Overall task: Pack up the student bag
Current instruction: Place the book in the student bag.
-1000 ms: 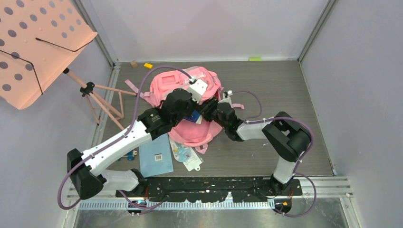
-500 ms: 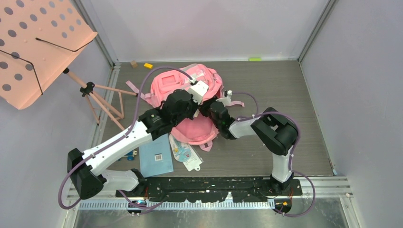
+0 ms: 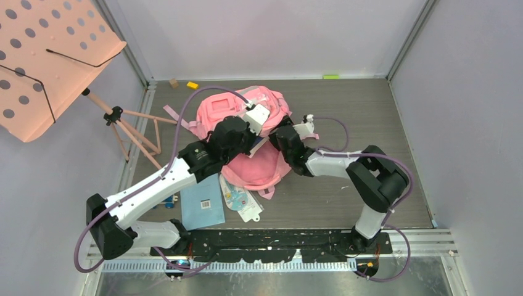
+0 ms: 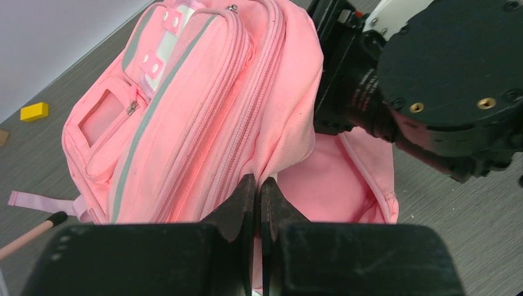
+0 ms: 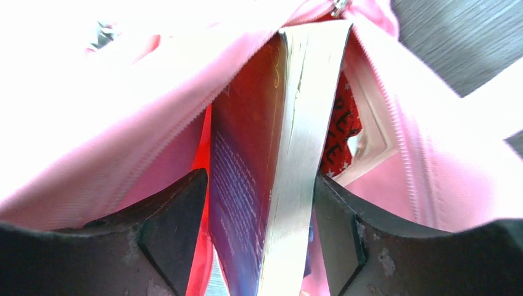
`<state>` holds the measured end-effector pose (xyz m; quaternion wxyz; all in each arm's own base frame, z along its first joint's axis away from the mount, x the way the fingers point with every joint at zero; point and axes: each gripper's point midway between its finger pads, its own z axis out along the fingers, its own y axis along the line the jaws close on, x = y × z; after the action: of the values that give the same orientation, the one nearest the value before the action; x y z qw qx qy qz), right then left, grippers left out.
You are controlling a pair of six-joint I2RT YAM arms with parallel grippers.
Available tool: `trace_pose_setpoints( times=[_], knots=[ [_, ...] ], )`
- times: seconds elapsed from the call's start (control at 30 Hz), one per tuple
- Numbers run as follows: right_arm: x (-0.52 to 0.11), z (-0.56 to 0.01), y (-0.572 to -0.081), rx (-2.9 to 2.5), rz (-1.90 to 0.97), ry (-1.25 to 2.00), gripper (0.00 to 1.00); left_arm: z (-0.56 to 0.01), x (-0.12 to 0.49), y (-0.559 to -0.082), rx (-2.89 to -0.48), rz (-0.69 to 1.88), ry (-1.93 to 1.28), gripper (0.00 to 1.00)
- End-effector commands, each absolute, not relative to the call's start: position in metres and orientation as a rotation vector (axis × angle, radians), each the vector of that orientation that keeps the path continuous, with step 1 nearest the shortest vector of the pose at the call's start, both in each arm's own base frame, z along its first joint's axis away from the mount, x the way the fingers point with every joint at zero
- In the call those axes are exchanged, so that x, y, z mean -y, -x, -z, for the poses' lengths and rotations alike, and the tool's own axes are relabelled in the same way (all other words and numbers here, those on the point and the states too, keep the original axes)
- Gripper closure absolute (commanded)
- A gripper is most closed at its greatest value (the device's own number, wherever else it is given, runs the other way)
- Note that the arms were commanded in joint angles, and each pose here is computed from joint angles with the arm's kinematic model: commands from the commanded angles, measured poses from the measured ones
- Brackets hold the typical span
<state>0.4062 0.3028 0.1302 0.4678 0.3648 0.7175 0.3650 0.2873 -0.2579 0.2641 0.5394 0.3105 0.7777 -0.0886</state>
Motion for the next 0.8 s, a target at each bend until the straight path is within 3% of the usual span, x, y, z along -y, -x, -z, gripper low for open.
trace_pose_setpoints(
  times=[0.0, 0.27, 0.6, 0.77],
  knots=[
    [-0.278, -0.17, -0.403, -1.673, -0.87, -0.935, 0.3, -0.317, 0.263, -0.281, -1.721, 0.32, -0.661, 1.0],
    [-0.296, -0.16, -0.384, -1.767, -0.942, -0.934, 0.43, -0.316, 0.263, -0.281, -1.724, 0.319, -0.662, 1.0],
    [-0.317, -0.129, -0.345, -1.878, -0.876, -0.918, 0.42, -0.315, 0.262, -0.282, -1.722, 0.309, -0.667, 1.0],
    [-0.33, -0.11, -0.34, -1.907, -0.932, -0.948, 0.51, -0.316, 0.262, -0.282, -1.72, 0.308, -0.667, 1.0]
  ],
)
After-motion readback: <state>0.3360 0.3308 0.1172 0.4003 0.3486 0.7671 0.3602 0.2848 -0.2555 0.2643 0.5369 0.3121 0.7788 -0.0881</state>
